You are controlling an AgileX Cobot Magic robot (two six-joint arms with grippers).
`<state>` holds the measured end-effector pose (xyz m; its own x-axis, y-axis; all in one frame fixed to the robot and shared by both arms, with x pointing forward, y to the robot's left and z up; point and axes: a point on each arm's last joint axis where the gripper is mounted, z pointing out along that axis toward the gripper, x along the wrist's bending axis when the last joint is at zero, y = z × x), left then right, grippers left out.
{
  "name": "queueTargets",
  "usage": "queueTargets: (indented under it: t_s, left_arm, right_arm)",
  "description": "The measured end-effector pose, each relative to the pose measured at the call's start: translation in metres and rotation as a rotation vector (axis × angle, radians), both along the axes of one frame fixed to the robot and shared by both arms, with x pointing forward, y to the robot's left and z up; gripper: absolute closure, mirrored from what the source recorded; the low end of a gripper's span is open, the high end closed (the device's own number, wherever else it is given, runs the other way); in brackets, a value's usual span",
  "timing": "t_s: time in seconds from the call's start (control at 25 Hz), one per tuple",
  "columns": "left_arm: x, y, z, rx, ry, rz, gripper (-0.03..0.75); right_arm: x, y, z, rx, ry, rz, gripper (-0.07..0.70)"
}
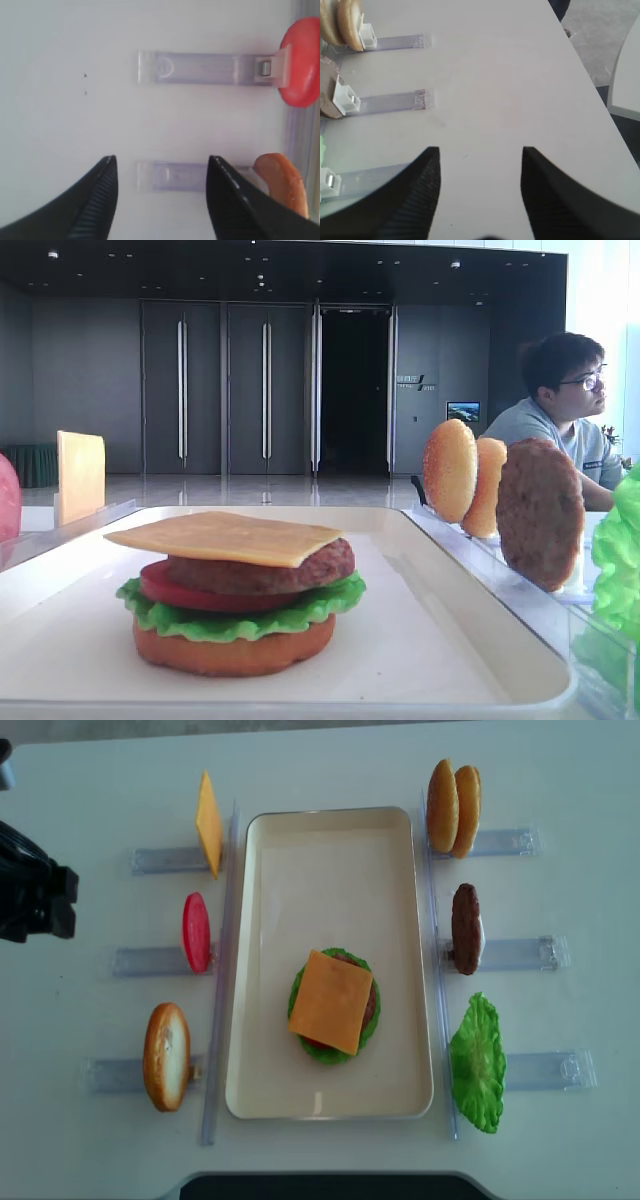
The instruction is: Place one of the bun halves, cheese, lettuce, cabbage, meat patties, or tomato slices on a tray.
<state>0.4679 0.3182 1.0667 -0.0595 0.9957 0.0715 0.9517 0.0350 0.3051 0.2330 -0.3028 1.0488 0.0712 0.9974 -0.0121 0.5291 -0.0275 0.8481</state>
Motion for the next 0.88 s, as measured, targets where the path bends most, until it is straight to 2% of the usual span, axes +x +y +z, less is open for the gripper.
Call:
queueTargets:
  t_s: [0.16,0.24,0.36,0.48,0.6,0.8,0.88]
  left_arm:
    - [-0.005,0.001,0.0,0.014,0.046,0.004,0.318]
    - [-0.009,-0.002,0.004,0.017,0.036,-0.011,0.322]
    - [-0.028,-0.009,0.022,0.025,-0.049,-0.054,0.323]
    - [-0.058,-0.01,0.034,0.027,-0.122,-0.064,0.323]
    - [-0.091,-0.01,0.031,0.031,-0.165,-0.065,0.323]
    - [-0.141,-0.009,0.01,0.032,-0.234,-0.064,0.323]
    - [-0.161,-0.009,0.004,0.033,-0.289,-0.063,0.324]
  right_arm:
    - [0.0,0.0,0.0,0.0,0.0,0.0,0.279]
    - [0.0,0.0,0.0,0.0,0.0,0.0,0.279]
    - [0.0,0.0,0.0,0.0,0.0,0.0,0.279]
    - [0.0,0.0,0.0,0.0,0.0,0.0,0.279]
    - [0.0,0.0,0.0,0.0,0.0,0.0,0.279]
    - [0.0,0.0,0.0,0.0,0.0,0.0,0.279]
    - [0.0,0.0,0.0,0.0,0.0,0.0,0.279]
